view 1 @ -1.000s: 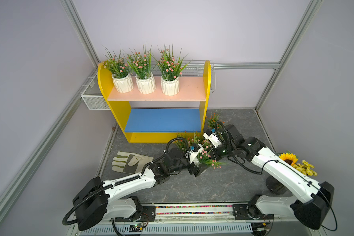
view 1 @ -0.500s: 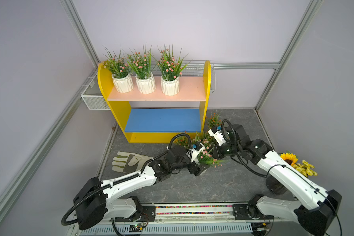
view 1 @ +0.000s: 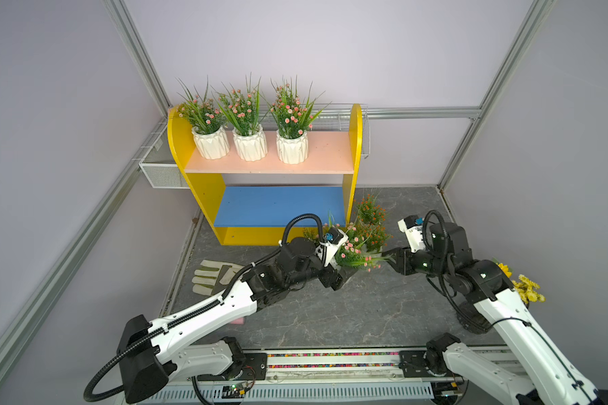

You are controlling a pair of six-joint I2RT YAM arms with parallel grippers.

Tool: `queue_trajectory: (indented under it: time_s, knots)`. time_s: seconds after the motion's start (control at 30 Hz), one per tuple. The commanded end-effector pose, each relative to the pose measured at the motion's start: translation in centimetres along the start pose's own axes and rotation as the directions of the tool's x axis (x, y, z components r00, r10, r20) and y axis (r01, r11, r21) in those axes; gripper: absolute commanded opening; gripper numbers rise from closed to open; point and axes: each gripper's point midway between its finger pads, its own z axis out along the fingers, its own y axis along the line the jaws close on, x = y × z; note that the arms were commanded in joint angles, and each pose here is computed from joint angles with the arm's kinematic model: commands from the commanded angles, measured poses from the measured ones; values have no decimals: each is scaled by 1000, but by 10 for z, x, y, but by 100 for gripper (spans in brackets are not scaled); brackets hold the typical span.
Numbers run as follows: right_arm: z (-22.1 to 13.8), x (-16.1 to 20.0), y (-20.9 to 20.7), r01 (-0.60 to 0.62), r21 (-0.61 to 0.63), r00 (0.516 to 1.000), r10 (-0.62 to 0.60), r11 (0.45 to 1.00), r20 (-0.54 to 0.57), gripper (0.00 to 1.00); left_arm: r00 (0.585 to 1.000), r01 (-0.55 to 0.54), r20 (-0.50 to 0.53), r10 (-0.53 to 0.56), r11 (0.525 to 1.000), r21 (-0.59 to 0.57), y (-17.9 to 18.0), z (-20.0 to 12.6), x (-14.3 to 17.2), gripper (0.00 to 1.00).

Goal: Place the baby's breath potted plants on the rack by color
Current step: Pick up the baby's breath potted plant from the center of the board.

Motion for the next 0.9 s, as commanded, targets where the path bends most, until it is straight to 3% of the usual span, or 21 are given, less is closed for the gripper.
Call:
queue_trajectory:
  time_s: [0.0,0.23,0.6,0.87]
  knots:
    - [6,22,-12,-36,23,998,37,999,-51,36,996,-11,87,19,995,-95,12,-24,-53,0]
    - [11,34,-11,-66,-9,996,66,998,-59,36,991,-4,129,32,977,-213,35,-35,-110,0]
    - [12,56,-15,-98,-15,992,96,995,-84,36,970,2,233,73,952,-305,77,-41,-196,0]
    - [9,59,-12,-109,-31,991,106,994,-82,36,962,5,258,89,939,-344,99,-36,-237,0]
